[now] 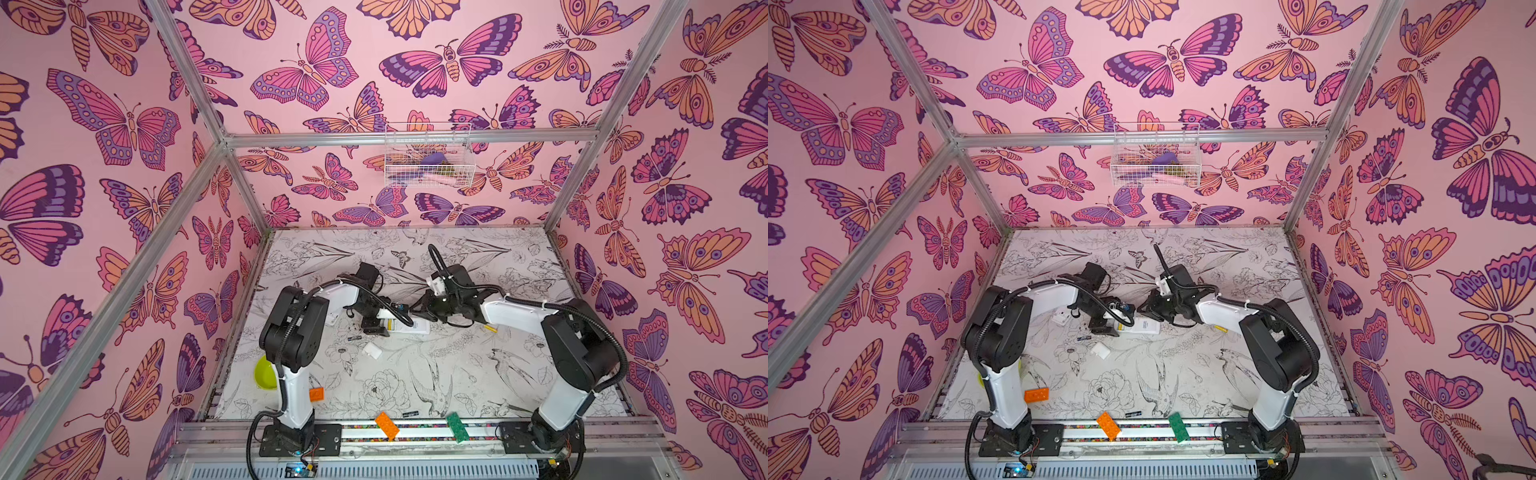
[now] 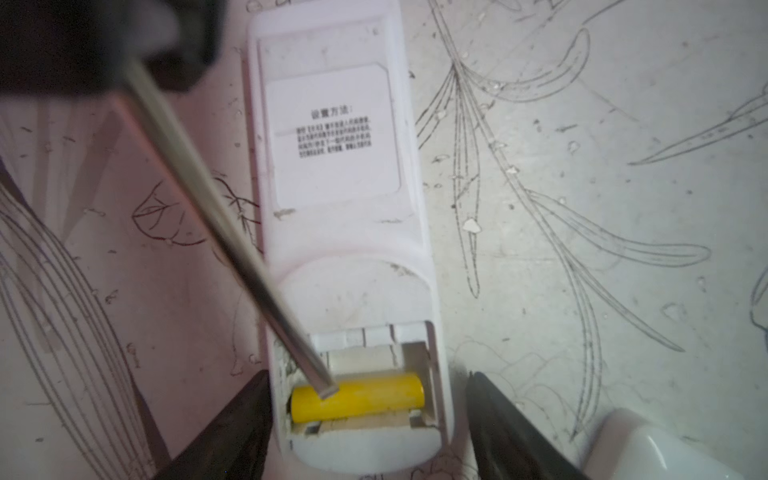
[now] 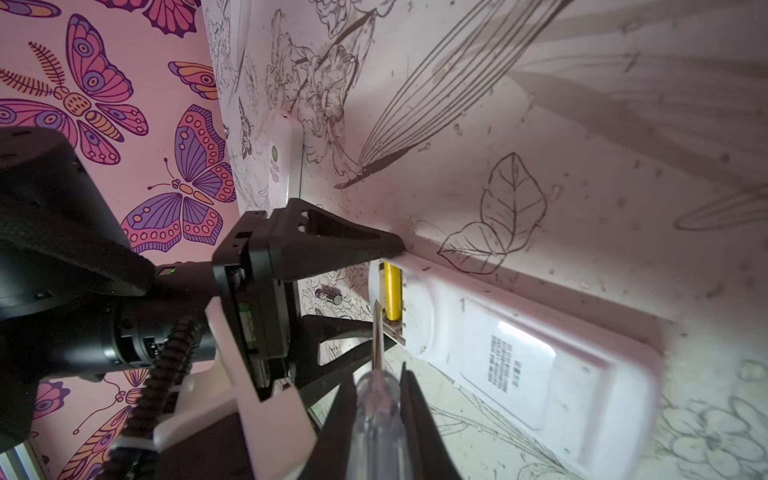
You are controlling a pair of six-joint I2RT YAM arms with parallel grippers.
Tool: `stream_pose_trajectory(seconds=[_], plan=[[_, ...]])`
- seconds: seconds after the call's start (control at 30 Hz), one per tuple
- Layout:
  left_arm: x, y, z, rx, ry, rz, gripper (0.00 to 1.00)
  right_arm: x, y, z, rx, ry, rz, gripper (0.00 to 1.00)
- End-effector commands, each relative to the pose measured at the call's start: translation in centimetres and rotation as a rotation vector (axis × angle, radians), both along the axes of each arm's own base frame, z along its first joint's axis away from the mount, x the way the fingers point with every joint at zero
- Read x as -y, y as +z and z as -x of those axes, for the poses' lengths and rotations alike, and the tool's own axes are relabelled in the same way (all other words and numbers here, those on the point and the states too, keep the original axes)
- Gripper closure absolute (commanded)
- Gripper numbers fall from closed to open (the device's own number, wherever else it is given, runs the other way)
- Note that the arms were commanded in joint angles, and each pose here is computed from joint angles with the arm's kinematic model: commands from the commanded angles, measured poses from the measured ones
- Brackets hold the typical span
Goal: Unload the batteries from the remote control
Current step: 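Insert the screwdriver tip beside the remaining yellow battery with the right gripper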
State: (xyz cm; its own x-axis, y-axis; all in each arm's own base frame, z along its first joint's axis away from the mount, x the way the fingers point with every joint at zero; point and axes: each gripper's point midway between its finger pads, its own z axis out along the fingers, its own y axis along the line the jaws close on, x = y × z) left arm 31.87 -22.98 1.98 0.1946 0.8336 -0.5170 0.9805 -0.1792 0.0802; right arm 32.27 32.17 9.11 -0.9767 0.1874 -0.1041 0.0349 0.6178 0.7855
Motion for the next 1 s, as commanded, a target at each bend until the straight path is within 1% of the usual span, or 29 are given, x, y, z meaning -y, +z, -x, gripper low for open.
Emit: stream_pose_trajectory(seconds=[0.0, 0.07, 0.37, 0.43, 0.53, 0.7, 0.8, 0.97], plan=[[0.0, -1.6, 0.9, -0.024, 0.0, -0.019, 0.3, -0.5, -0.1, 0.1, -0.012, 0.004, 0.001, 1.0], [0.0, -1.5, 0.9, -0.015, -0.002, -0.018, 0.31, -0.5, -0.3, 0.2, -0.024, 0.012, 0.019, 1.0], [-0.5, -1.9, 1.5, -0.01, 0.0, -0.044, 0.43, -0.4, -0.8, 0.7, -0.042, 0.024, 0.085, 1.0], [-0.6, -2.1, 1.7, -0.011, -0.002, -0.048, 0.43, -0.6, -1.0, 0.7, -0.043, 0.02, 0.086, 1.0], [-0.7, -2.0, 1.7, -0.004, 0.001, -0.047, 0.39, -0.4, -1.3, 0.6, -0.054, 0.011, 0.114, 1.0], [-0.9, -2.1, 1.7, -0.005, 0.009, -0.056, 0.45, -0.2, -1.9, 0.5, -0.061, -0.01, 0.14, 1.0], [-0.8, -1.7, 1.5, -0.006, 0.031, -0.05, 0.46, -0.3, -2.0, 0.5, -0.07, 0.009, 0.178, 1.0], [-1.3, -2.1, 1.4, 0.004, 0.035, -0.078, 0.37, -0.9, -2.3, 0.3, -0.078, 0.017, 0.179, 1.0]])
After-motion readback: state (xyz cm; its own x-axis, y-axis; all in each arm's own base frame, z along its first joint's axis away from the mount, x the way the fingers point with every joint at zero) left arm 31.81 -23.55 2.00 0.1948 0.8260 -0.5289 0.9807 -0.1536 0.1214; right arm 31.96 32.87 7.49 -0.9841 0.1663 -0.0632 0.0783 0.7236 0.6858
